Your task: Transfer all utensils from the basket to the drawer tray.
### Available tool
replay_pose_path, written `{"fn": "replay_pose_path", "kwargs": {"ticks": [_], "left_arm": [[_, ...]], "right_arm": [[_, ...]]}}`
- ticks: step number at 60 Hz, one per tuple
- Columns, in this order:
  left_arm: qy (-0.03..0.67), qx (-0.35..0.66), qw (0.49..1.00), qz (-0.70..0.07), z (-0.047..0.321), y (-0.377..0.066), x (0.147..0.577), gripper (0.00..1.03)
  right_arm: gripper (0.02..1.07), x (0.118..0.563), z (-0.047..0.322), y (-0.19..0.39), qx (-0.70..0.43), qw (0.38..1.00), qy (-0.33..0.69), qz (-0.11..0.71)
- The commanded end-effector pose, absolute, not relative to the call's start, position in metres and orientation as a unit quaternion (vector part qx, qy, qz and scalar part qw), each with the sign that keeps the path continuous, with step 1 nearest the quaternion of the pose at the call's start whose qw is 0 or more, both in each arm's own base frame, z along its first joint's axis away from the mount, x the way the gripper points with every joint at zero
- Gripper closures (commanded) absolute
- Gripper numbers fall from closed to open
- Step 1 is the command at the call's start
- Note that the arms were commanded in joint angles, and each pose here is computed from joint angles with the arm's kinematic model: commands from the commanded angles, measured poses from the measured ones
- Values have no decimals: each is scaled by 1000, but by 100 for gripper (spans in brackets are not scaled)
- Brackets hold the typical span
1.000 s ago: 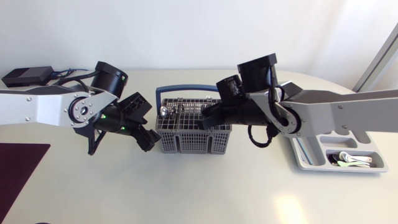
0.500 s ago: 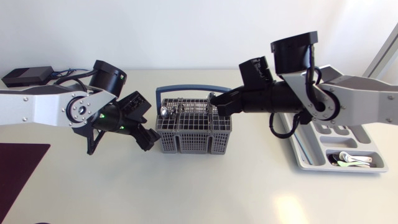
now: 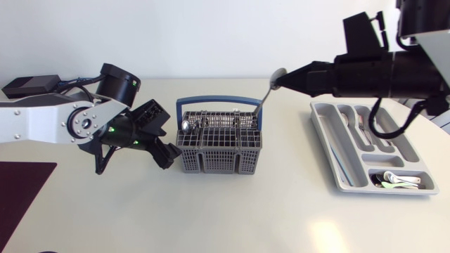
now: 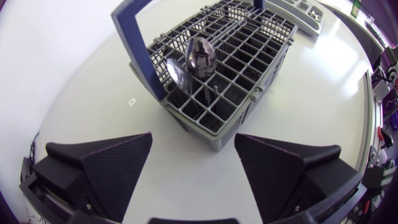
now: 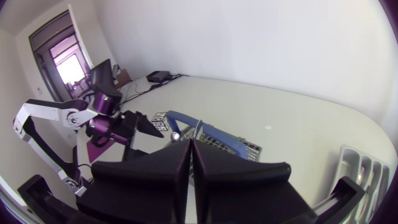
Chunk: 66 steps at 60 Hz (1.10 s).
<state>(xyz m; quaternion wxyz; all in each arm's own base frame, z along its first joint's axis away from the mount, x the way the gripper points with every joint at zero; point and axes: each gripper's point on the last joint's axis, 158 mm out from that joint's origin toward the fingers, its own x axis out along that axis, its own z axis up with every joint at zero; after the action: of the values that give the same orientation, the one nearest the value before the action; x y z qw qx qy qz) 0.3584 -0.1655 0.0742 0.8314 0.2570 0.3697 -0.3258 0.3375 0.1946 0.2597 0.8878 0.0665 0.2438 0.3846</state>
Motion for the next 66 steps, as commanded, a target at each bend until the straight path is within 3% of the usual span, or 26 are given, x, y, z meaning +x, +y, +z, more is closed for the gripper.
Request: {"fn": "replay_pose_path", "kwargs": {"ticks": [1, 21, 36, 49, 66], "left_arm": [[365, 252, 836, -324, 82, -160, 350, 11], [340, 251, 845, -329, 114, -167, 346, 11], [337, 249, 842, -338, 124, -180, 347, 11], [340, 242, 843, -339, 136, -185, 347, 11], [352, 223, 841, -344, 142, -188, 344, 11]], "right_arm": [[101, 336, 261, 169, 39, 905, 242, 348], [101, 321, 174, 31, -111, 924, 330, 161], [101, 305, 110, -86, -217, 885, 410, 44], [101, 295, 80, -144, -239, 863, 444, 5], [100, 283, 42, -171, -270, 835, 479, -3]]}}
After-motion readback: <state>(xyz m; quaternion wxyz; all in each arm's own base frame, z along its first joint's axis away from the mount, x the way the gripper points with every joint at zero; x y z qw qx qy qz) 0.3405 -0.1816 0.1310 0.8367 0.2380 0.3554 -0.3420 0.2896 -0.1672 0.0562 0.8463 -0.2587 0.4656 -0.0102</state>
